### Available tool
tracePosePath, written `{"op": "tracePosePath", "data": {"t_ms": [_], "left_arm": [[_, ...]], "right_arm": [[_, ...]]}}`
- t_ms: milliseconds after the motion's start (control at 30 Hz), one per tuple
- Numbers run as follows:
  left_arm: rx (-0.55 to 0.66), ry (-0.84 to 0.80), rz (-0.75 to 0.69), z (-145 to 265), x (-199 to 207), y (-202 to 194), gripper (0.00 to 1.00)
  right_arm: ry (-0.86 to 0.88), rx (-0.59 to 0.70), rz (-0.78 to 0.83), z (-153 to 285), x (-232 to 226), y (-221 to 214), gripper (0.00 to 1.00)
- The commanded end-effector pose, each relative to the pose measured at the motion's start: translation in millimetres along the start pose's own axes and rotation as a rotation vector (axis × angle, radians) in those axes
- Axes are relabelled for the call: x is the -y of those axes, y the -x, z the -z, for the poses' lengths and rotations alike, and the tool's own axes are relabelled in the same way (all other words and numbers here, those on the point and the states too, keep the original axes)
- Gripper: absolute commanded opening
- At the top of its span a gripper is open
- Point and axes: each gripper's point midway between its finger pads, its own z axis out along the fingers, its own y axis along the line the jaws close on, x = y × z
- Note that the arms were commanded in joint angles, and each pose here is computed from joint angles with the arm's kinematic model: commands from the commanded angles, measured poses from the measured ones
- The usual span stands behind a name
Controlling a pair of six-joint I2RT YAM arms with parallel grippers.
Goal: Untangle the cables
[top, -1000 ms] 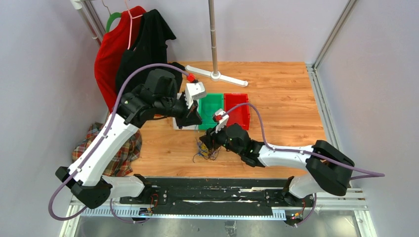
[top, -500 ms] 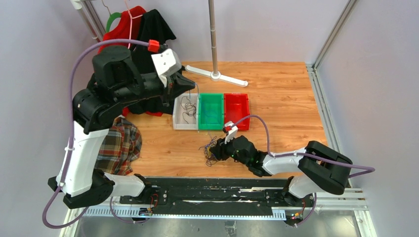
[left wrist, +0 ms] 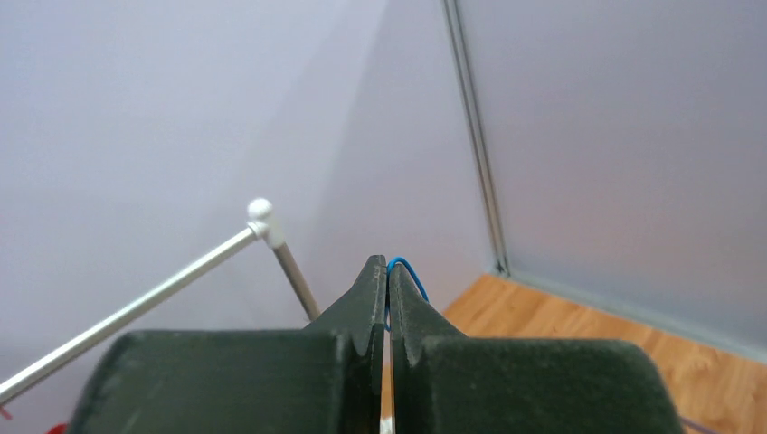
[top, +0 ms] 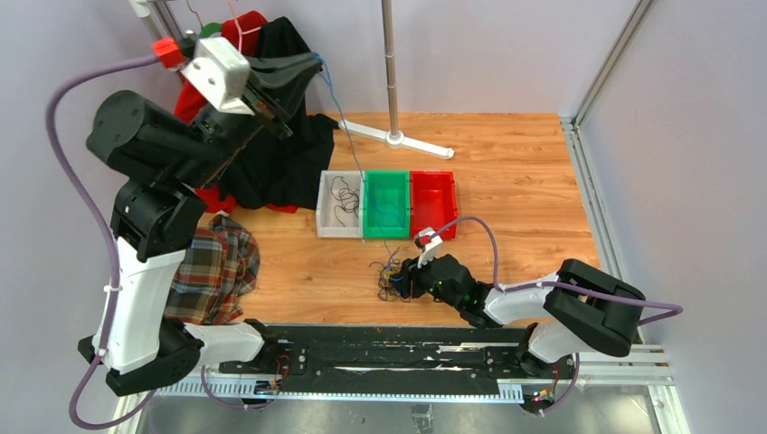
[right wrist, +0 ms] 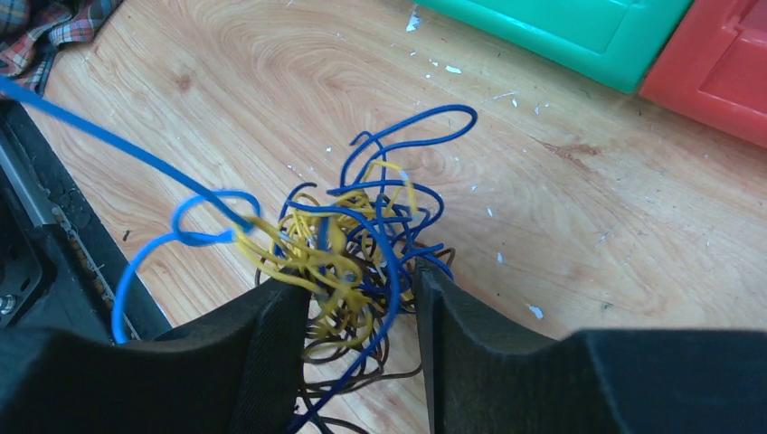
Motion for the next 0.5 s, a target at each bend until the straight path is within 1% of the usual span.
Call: {"op": "tracePosePath", "data": {"t_ms": [0, 100, 233, 300, 333, 367, 467], "left_arm": [[0.320, 0.135, -0.009, 7, -30, 92, 0.01], [0.427, 0.164, -0.027, 11, -37, 123, 0.01], [0.504, 0.164, -0.068, 14, -40, 149, 0.00], [0.562, 0.192, -0.095, 20, -45, 166, 0.01], [0.583, 0.206, -0.101, 22, -48, 173, 0.01], [0.603, 0.213, -0.107, 23, -50, 181, 0.01], [0.620, 0.207, -0.129, 24, -49, 187, 0.01]], "right_arm": [[-0.015, 0.011, -0.006, 3, 1, -1, 0.46], [-0.016, 0.006, -0.006, 3, 2, -2, 0.46], [-0.017, -0.005, -0.011, 4, 3, -5, 0.44], [-0.020, -0.012, -0.012, 5, 4, -8, 0.41], [-0.020, -0.013, -0.013, 5, 4, -9, 0.38], [-0.021, -0.017, -0.014, 5, 4, -10, 0.33], [-0.030, -0.025, -0.017, 7, 6, -13, 0.16]]}}
